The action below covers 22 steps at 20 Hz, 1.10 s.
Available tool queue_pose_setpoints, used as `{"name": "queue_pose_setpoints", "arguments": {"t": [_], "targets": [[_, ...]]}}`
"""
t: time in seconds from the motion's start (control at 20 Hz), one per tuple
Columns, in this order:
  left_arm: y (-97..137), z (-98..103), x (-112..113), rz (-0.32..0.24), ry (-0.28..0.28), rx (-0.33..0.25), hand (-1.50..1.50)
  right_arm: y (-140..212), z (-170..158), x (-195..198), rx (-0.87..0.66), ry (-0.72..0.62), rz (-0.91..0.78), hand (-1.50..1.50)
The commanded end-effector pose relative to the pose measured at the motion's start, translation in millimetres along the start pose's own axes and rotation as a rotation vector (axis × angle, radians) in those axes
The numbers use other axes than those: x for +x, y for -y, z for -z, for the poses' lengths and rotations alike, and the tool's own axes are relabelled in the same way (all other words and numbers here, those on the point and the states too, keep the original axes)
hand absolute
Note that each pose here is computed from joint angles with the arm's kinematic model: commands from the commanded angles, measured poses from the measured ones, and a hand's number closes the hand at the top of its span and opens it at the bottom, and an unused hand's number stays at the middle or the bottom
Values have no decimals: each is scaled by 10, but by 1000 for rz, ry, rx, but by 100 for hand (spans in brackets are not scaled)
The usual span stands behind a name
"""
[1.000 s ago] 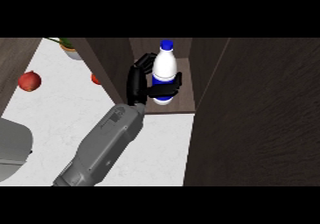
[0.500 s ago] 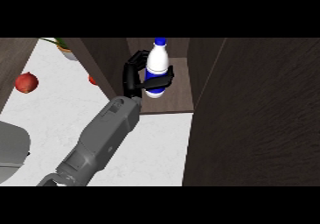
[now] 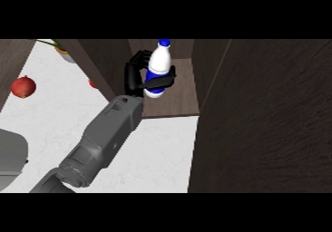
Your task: Pick up the bottled water, place it into the cabinet and close the cabinet
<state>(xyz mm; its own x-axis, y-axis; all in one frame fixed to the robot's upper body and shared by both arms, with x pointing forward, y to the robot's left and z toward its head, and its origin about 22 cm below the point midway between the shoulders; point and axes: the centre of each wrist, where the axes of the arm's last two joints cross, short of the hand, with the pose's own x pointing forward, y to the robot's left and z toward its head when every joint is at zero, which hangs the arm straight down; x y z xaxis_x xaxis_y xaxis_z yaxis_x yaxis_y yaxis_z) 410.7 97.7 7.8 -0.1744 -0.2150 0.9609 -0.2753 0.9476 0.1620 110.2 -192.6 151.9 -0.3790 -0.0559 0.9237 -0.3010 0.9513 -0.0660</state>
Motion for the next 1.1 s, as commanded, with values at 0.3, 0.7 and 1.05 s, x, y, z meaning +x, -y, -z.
{"name": "queue_pose_setpoints", "arguments": {"t": [0.3,0.7,1.05], "targets": [[-9,107,38,23,10,-12,-150,49,41,41,-1,61,26,-150],[-20,165,80,-22,12,-2,-150,-5,-24,90,27,59,42,-150],[-9,164,83,-10,65,-91,-150,-16,-71,116,25,32,46,-150]]}}
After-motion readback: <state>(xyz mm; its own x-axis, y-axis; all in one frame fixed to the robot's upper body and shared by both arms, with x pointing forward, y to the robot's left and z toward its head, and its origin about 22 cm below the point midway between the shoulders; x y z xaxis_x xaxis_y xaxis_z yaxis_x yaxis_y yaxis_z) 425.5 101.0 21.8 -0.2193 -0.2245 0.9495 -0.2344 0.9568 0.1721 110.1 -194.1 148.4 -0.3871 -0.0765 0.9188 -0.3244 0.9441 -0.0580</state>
